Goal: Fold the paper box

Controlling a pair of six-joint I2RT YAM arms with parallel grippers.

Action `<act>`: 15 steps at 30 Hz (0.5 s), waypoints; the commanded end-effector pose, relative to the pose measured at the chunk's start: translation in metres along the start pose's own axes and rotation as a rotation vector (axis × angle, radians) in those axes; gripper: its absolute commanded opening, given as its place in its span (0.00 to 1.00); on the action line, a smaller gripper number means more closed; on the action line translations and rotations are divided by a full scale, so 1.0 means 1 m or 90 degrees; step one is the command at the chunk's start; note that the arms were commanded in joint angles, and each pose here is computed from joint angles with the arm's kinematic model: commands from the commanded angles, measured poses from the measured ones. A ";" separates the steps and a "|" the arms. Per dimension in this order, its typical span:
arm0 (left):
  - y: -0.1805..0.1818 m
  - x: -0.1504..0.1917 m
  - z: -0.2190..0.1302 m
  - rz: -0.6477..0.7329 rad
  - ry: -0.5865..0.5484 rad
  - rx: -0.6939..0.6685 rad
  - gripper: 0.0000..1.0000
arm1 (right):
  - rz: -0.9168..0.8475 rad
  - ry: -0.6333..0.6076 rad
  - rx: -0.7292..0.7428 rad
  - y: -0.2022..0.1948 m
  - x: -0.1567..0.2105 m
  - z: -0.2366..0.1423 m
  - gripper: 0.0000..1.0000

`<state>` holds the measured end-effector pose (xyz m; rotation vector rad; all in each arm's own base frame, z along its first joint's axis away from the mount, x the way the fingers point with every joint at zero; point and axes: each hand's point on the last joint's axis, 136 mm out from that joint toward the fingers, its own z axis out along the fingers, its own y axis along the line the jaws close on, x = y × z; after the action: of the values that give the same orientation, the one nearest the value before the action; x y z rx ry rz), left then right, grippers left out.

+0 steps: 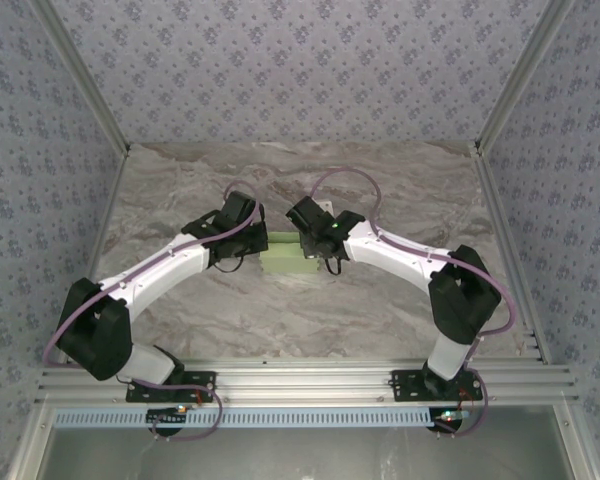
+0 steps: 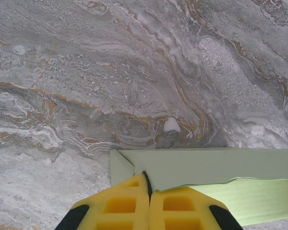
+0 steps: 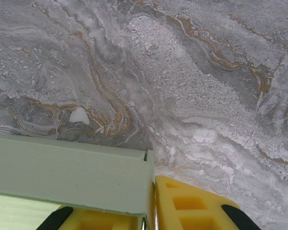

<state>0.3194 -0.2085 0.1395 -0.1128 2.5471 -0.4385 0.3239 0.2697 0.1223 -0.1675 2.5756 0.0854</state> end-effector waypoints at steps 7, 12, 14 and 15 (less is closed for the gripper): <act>-0.006 -0.004 0.003 0.000 0.015 0.015 0.07 | -0.007 0.021 0.036 -0.005 0.015 0.015 0.17; 0.000 0.009 0.011 0.024 0.018 0.015 0.05 | -0.001 0.019 0.030 -0.006 0.012 0.013 0.17; 0.003 0.012 0.011 0.025 0.007 0.019 0.05 | 0.001 0.015 0.028 -0.006 0.010 0.011 0.17; 0.004 0.014 0.010 0.026 -0.001 0.022 0.05 | 0.001 0.013 0.027 -0.005 0.009 0.011 0.16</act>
<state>0.3256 -0.2091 0.1333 -0.0843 2.5205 -0.4413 0.3283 0.2706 0.1203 -0.1600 2.5591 0.0720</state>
